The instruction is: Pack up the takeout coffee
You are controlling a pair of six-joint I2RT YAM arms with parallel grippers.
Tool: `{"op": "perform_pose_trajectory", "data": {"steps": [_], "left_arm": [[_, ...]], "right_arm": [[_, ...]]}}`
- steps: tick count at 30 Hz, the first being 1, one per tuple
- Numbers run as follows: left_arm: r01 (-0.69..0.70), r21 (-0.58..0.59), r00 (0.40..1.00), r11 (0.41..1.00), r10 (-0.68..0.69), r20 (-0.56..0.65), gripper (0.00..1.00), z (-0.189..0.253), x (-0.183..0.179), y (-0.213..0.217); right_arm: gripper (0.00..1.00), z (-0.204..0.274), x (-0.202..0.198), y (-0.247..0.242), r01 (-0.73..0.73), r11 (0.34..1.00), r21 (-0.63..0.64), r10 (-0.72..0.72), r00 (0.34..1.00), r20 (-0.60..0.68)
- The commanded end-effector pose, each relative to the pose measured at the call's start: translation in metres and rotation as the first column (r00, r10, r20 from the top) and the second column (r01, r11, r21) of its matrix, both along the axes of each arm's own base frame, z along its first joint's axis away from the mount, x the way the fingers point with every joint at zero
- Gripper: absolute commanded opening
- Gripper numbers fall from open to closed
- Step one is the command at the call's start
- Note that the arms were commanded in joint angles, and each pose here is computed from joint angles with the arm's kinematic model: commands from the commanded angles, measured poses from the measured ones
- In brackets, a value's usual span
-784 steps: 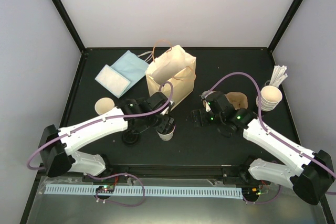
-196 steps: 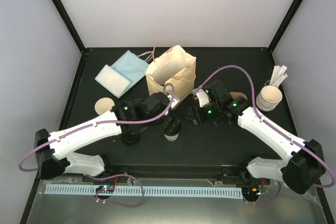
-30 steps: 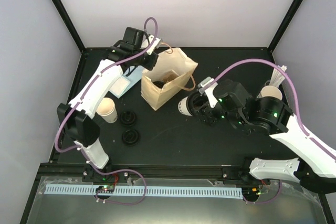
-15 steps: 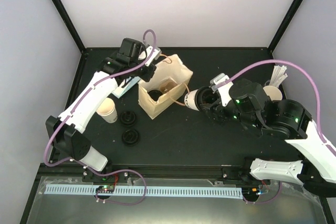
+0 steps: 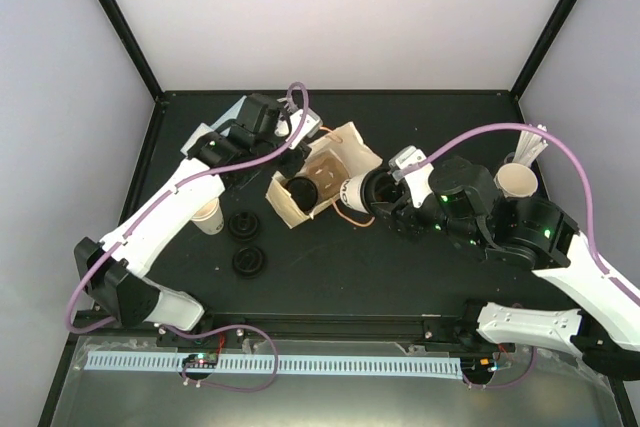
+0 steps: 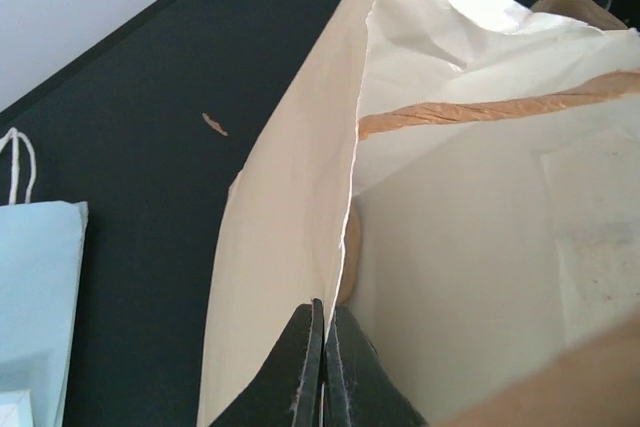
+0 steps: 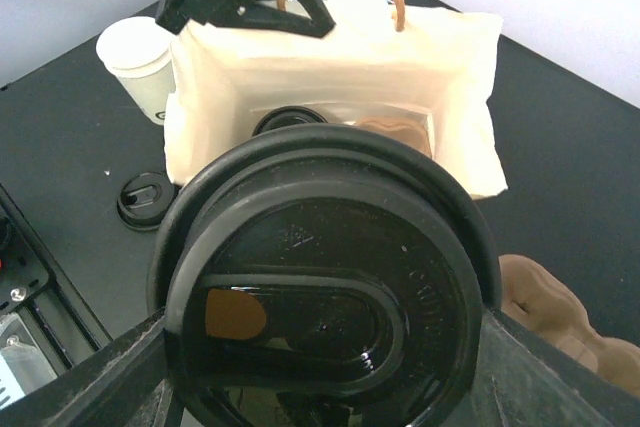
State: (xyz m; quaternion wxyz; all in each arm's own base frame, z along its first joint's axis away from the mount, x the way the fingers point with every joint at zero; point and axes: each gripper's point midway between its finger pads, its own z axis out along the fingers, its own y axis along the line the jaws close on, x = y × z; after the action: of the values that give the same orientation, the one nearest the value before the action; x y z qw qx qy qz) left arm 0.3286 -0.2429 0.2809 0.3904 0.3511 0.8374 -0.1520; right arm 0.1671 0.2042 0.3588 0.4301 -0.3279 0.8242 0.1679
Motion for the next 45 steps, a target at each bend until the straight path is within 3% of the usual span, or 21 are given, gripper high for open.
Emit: {"op": "perform_pose_trajectory", "data": {"steps": [1,15,19,23,31,39,45], "left_arm": [[0.022,-0.007,1.000,1.000,-0.022,0.000,0.02,0.003,-0.012,-0.009],[0.072,0.021,0.997,0.997,-0.073,0.020,0.02,0.004,-0.047,-0.020],[0.103,0.023,0.994,0.994,-0.104,0.024,0.02,0.003,-0.059,-0.021],[0.153,0.029,0.987,0.988,-0.154,0.042,0.02,-0.001,-0.073,-0.023],[0.191,0.039,0.979,0.981,-0.193,0.058,0.02,-0.007,-0.091,-0.024],[0.236,0.048,0.969,0.971,-0.239,0.063,0.01,-0.009,-0.110,-0.026],[0.286,0.062,0.956,0.956,-0.289,0.052,0.02,-0.019,-0.132,-0.028]], "right_arm": [[0.70,0.019,0.003,0.011,-0.038,0.996,0.082,0.032,0.997,0.069],[0.70,0.004,0.002,0.017,-0.082,0.992,0.092,0.072,0.991,0.109],[0.70,-0.010,-0.013,0.024,-0.201,0.977,0.076,0.190,0.973,0.128],[0.69,-0.015,-0.016,0.023,-0.229,0.969,0.092,0.212,0.963,0.166],[0.67,-0.049,-0.011,0.020,-0.240,0.967,-0.079,0.249,0.960,0.127],[0.65,-0.090,-0.032,0.033,-0.366,0.905,-0.217,0.396,0.911,0.116],[0.65,-0.116,-0.056,0.045,-0.433,0.822,-0.369,0.514,0.844,0.154]]}}
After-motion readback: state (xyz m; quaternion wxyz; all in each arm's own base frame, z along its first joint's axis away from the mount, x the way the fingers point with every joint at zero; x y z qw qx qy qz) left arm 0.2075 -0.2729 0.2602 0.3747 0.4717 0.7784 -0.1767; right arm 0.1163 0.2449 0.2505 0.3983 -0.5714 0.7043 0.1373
